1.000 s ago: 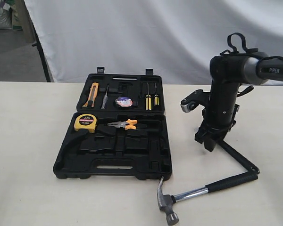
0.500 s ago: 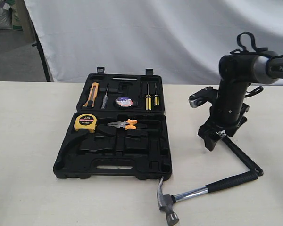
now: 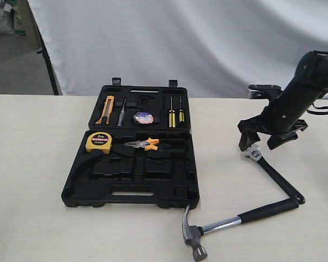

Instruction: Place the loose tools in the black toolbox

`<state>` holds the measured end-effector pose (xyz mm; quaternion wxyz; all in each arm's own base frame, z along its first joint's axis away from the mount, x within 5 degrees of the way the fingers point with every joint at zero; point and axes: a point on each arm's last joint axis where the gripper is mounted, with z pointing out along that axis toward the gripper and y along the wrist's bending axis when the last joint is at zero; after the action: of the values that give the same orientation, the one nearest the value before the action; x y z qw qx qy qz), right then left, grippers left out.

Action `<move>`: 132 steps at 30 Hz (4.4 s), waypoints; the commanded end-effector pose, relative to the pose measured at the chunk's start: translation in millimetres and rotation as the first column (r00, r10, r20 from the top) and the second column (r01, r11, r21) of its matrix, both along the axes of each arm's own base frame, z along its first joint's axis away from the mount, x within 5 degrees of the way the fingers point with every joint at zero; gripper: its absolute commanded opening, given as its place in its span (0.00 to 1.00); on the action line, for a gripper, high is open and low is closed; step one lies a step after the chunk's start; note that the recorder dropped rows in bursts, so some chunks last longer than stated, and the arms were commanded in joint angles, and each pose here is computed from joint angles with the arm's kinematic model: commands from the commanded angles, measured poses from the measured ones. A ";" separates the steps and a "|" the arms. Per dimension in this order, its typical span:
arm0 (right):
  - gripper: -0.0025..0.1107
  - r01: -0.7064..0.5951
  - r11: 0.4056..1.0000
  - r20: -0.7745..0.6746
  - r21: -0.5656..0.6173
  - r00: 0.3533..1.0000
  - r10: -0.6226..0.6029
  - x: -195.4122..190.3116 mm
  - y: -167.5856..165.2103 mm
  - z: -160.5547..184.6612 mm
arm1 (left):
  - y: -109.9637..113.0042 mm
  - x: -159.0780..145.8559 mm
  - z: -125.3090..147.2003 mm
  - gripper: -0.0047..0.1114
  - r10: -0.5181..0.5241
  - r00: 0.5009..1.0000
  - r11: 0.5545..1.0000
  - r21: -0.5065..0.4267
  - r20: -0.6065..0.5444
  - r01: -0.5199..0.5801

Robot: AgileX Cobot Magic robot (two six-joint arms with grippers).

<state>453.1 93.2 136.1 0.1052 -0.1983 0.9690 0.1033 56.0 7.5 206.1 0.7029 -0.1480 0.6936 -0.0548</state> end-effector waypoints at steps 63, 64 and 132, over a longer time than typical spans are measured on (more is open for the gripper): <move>0.58 -0.696 0.715 -0.244 -0.067 0.706 0.665 -62.6 107.9 -43.4 | 1.4 -0.6 1.7 0.05 0.026 1.000 1.000 0.001 0.013 -0.026; 0.58 -0.696 0.715 -0.244 -0.067 0.706 0.665 -62.6 107.9 -43.4 | 1.4 -0.6 1.7 0.05 0.026 1.000 1.000 0.001 0.013 -0.026; 0.52 -0.455 0.866 0.019 -0.207 0.883 0.468 -58.4 92.5 -25.0 | 1.4 -0.6 1.7 0.05 0.026 1.000 1.000 0.001 0.013 -0.026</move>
<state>397.7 190.9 123.4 0.0771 -0.4435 0.8926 0.0245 56.0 7.5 206.1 0.7029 -0.1480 0.6936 -0.0548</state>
